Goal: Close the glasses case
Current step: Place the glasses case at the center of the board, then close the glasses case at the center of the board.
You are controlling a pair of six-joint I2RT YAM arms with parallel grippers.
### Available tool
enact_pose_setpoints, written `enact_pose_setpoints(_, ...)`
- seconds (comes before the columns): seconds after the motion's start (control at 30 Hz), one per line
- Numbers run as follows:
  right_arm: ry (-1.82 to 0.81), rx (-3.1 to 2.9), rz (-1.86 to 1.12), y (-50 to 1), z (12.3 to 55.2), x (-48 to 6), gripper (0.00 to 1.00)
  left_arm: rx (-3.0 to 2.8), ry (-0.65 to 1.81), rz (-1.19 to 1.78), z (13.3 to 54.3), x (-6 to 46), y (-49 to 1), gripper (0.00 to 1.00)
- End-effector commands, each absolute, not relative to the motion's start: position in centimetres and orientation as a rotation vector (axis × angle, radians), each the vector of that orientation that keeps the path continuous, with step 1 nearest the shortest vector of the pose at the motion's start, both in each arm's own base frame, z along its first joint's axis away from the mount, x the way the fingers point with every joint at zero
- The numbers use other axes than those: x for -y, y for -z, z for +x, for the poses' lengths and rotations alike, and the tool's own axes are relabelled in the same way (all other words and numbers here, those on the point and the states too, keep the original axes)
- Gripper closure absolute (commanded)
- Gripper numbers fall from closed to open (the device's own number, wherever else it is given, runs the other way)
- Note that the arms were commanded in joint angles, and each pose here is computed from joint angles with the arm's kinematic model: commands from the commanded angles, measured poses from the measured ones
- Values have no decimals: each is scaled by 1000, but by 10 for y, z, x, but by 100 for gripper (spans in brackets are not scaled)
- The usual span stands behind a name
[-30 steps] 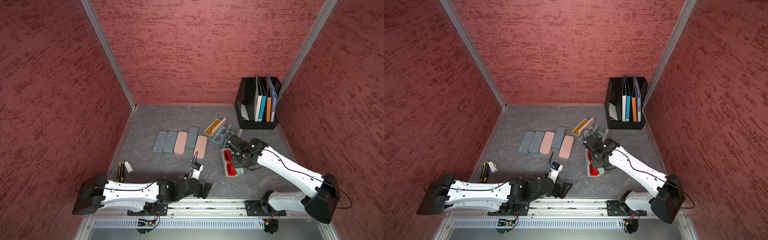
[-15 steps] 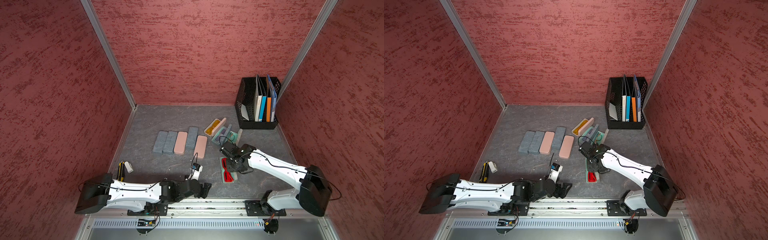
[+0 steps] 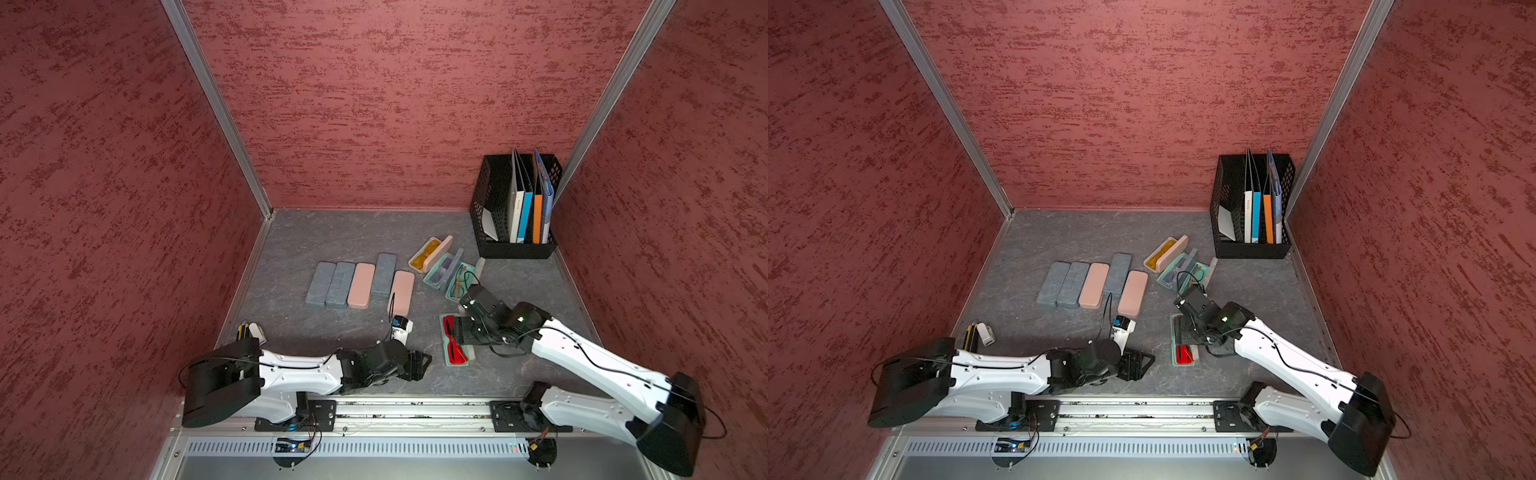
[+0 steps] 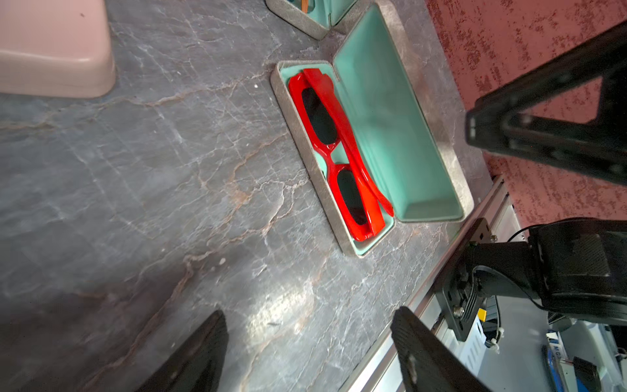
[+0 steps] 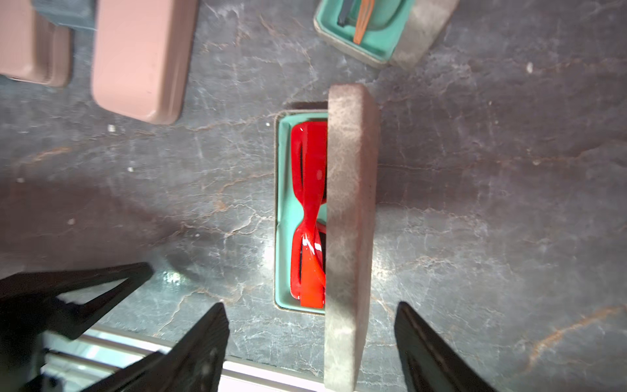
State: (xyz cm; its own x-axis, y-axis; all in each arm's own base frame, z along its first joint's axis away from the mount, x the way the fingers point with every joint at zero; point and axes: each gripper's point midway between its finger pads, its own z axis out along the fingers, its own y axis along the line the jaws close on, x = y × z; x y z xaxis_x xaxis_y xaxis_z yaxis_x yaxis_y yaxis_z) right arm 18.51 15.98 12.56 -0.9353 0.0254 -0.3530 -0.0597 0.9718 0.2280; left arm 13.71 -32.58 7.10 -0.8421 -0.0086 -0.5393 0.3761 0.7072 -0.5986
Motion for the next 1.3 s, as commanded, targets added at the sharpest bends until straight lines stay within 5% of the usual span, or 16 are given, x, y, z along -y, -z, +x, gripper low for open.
enact_pose_setpoints(0.0,-483,-2700,-25,-137,187,-158,22,-2353,1157,225,145,347,-84,25)
enact_pose_setpoints(0.3,-891,-2582,85,-137,194,-153,26,-2371,1195,112,172,363,-65,33)
enact_pose_setpoints(0.97,-954,-2540,129,-116,199,-144,63,-2361,1189,40,174,358,-59,62)
enact_pose_setpoints(1.27,-913,-2550,157,-106,199,-137,68,-2361,1169,35,172,354,-57,68)
